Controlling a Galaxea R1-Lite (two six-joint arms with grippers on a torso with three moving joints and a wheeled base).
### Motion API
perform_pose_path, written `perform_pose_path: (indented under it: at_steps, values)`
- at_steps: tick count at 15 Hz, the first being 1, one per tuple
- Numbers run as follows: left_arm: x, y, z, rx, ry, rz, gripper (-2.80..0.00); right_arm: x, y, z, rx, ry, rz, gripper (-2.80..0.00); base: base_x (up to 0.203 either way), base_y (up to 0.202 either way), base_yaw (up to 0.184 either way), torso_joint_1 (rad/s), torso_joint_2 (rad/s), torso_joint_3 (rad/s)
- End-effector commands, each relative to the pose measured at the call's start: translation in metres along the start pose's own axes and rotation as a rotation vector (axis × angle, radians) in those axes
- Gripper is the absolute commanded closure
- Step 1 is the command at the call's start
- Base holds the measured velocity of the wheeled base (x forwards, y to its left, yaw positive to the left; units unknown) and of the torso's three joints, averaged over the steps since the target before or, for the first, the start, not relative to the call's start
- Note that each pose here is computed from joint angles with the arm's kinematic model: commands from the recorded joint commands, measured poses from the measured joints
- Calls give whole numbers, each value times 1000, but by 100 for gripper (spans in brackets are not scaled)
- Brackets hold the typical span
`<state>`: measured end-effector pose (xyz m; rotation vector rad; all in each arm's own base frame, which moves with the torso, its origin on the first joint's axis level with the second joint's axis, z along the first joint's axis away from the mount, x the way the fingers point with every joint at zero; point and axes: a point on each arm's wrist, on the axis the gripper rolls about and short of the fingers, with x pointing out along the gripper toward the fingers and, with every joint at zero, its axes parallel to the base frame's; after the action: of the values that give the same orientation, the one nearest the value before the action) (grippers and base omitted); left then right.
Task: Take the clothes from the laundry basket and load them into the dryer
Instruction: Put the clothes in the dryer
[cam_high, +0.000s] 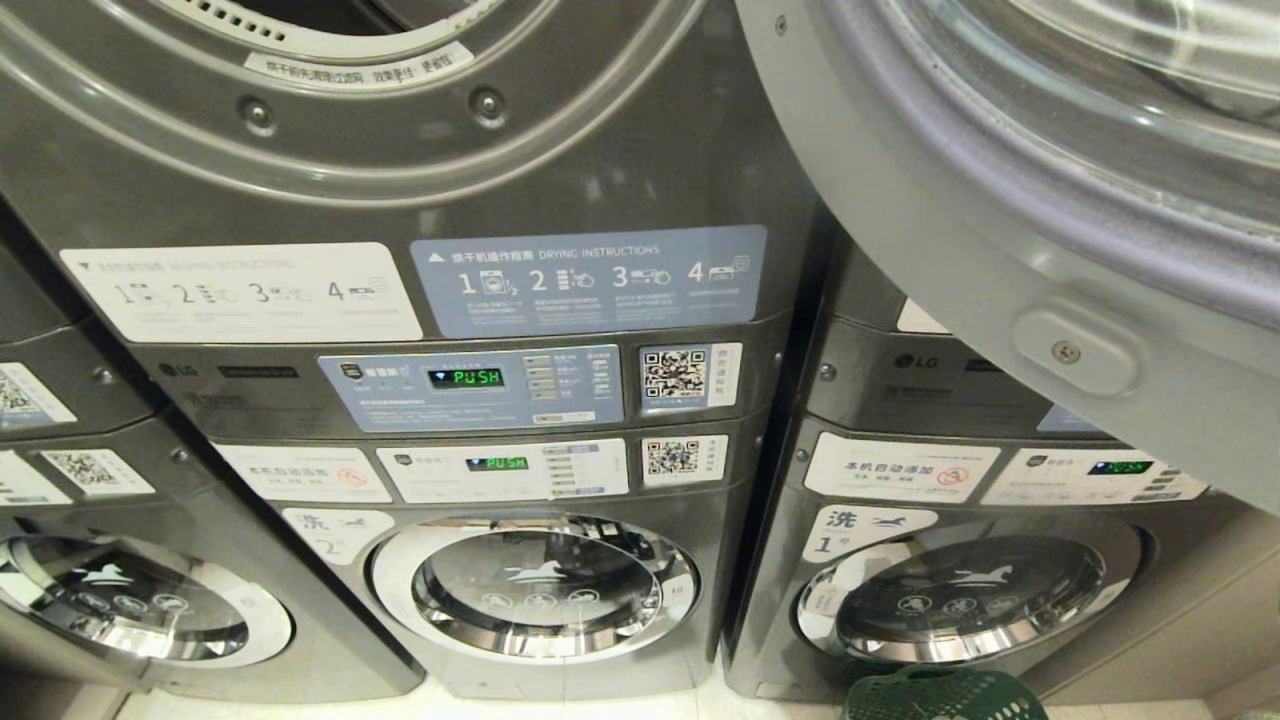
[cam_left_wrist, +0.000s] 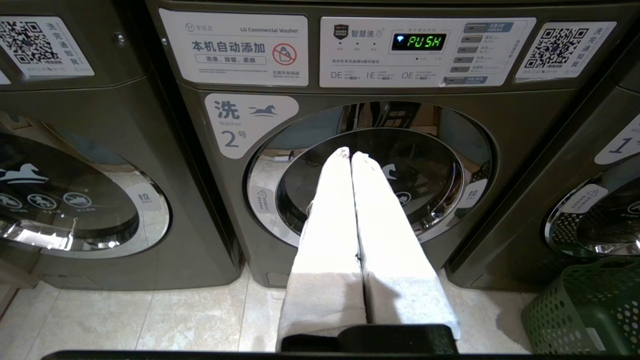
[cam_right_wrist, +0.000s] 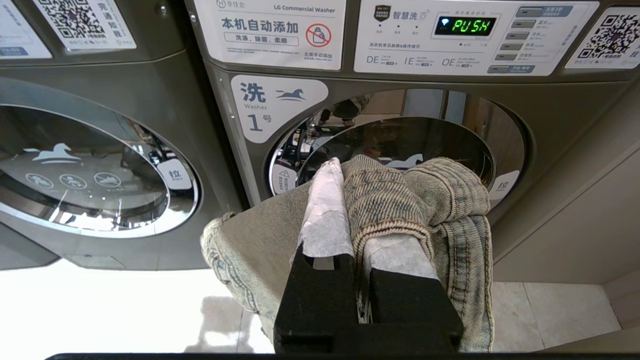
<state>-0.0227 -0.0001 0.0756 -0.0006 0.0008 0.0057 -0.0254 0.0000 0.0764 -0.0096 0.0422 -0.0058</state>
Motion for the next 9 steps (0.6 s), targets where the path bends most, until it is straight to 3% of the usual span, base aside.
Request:
perform_pose_path:
  at_steps: [1, 9]
  values:
    - [0, 0, 0, -1, -1, 0, 0, 0, 0, 0, 0, 2, 1, 0, 0, 0, 0, 98, -181, -88]
    - [0, 0, 0, -1, -1, 0, 0, 0, 0, 0, 2, 1, 0, 0, 0, 0, 0, 77, -153, -78]
